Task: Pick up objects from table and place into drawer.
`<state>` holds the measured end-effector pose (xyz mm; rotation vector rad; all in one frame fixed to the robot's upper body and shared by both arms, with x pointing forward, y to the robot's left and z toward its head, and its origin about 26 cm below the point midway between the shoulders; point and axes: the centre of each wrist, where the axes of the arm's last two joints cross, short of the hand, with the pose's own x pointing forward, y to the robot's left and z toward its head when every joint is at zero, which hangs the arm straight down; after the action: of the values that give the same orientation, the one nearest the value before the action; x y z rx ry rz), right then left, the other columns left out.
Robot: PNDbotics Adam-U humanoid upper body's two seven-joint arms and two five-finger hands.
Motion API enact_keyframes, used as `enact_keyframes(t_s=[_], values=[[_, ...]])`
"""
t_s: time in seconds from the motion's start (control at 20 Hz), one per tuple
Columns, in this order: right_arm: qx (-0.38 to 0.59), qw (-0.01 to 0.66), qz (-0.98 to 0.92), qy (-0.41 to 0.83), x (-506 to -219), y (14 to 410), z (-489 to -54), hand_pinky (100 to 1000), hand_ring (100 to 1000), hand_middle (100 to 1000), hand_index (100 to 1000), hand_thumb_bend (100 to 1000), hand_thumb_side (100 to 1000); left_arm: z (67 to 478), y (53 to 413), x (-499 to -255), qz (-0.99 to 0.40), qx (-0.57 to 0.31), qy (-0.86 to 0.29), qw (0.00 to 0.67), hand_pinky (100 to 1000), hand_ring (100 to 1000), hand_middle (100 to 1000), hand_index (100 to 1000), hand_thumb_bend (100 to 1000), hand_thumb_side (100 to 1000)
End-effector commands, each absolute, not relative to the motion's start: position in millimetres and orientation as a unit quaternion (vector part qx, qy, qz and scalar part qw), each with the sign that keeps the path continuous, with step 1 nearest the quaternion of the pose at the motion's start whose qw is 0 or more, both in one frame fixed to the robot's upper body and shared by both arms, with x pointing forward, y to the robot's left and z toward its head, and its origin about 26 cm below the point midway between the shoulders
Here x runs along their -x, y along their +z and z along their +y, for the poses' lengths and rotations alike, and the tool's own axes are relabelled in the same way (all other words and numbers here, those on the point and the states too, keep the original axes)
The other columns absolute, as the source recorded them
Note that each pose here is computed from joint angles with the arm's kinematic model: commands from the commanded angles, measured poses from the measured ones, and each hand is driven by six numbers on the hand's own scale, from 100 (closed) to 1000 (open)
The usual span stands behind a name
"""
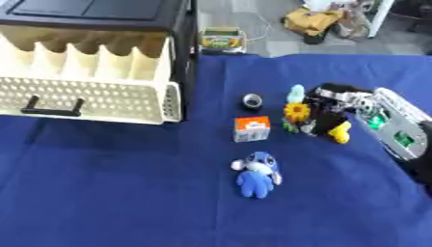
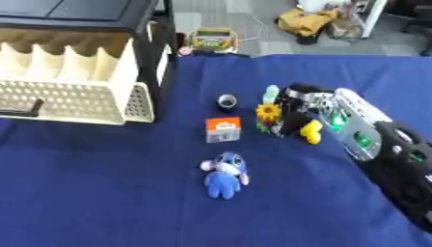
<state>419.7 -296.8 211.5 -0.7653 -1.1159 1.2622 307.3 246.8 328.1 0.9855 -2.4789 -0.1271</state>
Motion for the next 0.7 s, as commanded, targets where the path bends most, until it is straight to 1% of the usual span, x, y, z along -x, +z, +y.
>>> enact_keyframes(t_s=[0.05,0.15,0.3,0.35,0.7], values=[[0.349,0.592,-0.488,0.538,-416,229,-306,564,646,579,750,363,233,249,335,-303,-0.904,-0.363,-0.042,0.222,100,100,100,723,204,1000],[0.349,0.589,-0.485,0.544,-416,231,-306,598,679,622,824,525,266,249,335,-303,-0.904,-0.363,-0.042,0.222,100,100,100,722,204,1000],[0.347,0.583,-0.481,0.556,-417,234,-308,623,712,680,867,564,307,249,335,-303,-0.904,-0.363,-0.043,0.222,100,100,100,721,205,1000],[0.347,0.581,-0.479,0.559,-417,236,-308,628,718,690,872,564,318,249,335,-303,-0.904,-0.363,-0.043,0.222,100,100,100,721,204,1000],[0.351,0.568,-0.464,0.582,-420,245,-306,654,752,746,897,615,328,250,335,-303,-0.904,-0.364,-0.044,0.222,100,100,100,718,204,1000]])
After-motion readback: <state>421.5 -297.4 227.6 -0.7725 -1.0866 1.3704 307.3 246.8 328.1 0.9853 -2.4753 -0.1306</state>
